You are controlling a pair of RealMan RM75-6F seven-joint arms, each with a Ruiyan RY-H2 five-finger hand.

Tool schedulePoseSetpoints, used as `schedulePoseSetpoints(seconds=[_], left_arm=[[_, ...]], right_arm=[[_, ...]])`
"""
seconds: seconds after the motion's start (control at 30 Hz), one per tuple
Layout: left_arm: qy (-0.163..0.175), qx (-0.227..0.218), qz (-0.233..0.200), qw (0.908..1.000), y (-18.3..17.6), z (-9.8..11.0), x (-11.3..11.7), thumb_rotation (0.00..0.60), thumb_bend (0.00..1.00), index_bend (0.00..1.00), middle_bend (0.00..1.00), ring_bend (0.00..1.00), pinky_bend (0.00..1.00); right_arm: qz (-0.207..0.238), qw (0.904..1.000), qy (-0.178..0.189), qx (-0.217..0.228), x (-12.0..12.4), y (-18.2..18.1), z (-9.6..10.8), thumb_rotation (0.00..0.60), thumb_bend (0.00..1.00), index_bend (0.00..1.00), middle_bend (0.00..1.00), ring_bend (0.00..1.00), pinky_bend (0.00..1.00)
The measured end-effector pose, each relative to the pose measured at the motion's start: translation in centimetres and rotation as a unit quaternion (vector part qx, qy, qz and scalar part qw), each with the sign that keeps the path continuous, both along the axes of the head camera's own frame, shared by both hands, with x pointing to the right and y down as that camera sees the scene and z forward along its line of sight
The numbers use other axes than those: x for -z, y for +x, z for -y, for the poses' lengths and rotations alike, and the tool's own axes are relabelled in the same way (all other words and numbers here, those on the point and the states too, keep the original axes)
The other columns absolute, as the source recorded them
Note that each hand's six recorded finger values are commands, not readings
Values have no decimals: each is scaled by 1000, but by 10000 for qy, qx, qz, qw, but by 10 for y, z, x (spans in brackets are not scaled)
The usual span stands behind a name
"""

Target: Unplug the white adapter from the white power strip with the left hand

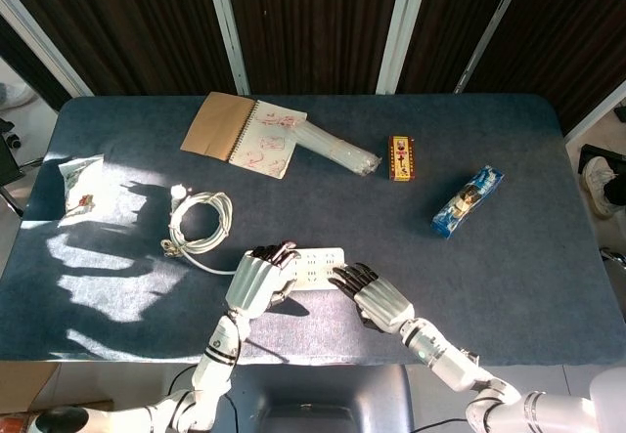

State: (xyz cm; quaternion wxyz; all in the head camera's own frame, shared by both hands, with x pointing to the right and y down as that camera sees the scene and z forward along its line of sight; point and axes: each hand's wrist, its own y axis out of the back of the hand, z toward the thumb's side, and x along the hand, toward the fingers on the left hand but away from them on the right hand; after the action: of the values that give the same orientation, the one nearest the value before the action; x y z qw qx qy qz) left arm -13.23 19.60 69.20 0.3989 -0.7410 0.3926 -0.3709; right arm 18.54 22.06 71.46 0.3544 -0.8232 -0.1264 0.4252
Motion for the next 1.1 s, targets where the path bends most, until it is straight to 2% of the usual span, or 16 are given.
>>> schedulePoseSetpoints(seconds=[0.1,0.23,0.33,0.47,0.57,0.63,0.77,0.83,0.9,1.0,1.1], left_arm=[[17,170,63,9998,-26,7,5,600,427,344,392,369,430],[-68,445,376,9983,-89,11,10,600,426,333,379,342,379],[-257,710,556,9956,-135,2,11,600,425,325,369,332,349],[-520,1030,671,9911,-174,-17,8,600,424,314,360,327,330],[-712,1203,631,9882,-190,-27,2,600,422,231,322,297,322],[-870,1308,564,9860,-199,-31,-5,600,416,124,236,235,306],[-1200,1412,567,9811,-212,-38,-22,600,394,6,58,94,269],[-1303,1424,578,9795,-214,-40,-27,600,389,0,3,30,249],[-1367,1416,580,9787,-214,-41,-29,600,380,0,0,4,241],[-1451,1391,550,9780,-214,-41,-28,600,374,0,0,0,240],[-1382,1367,556,9793,-219,-39,-20,600,372,0,0,0,233]], right_arm=[[201,9993,205,-237,17,7,12,600,773,18,66,0,0],[498,9951,602,-614,55,29,33,600,719,11,66,0,0],[609,9916,825,-788,81,45,42,600,697,5,65,0,0],[586,9893,992,-895,102,64,44,600,676,0,65,0,0],[483,9890,1067,-905,111,75,41,600,668,0,65,0,0],[421,9891,1082,-904,115,79,39,600,665,0,65,0,0],[348,9894,1070,-914,116,81,37,600,650,0,64,0,0],[272,9899,1069,-888,115,82,36,600,634,0,61,0,0],[164,9902,1092,-853,114,85,35,600,616,0,55,0,0],[-24,9902,1105,-850,114,92,32,600,594,0,45,0,0],[-220,9893,1127,-902,119,103,30,600,552,0,30,0,0]])
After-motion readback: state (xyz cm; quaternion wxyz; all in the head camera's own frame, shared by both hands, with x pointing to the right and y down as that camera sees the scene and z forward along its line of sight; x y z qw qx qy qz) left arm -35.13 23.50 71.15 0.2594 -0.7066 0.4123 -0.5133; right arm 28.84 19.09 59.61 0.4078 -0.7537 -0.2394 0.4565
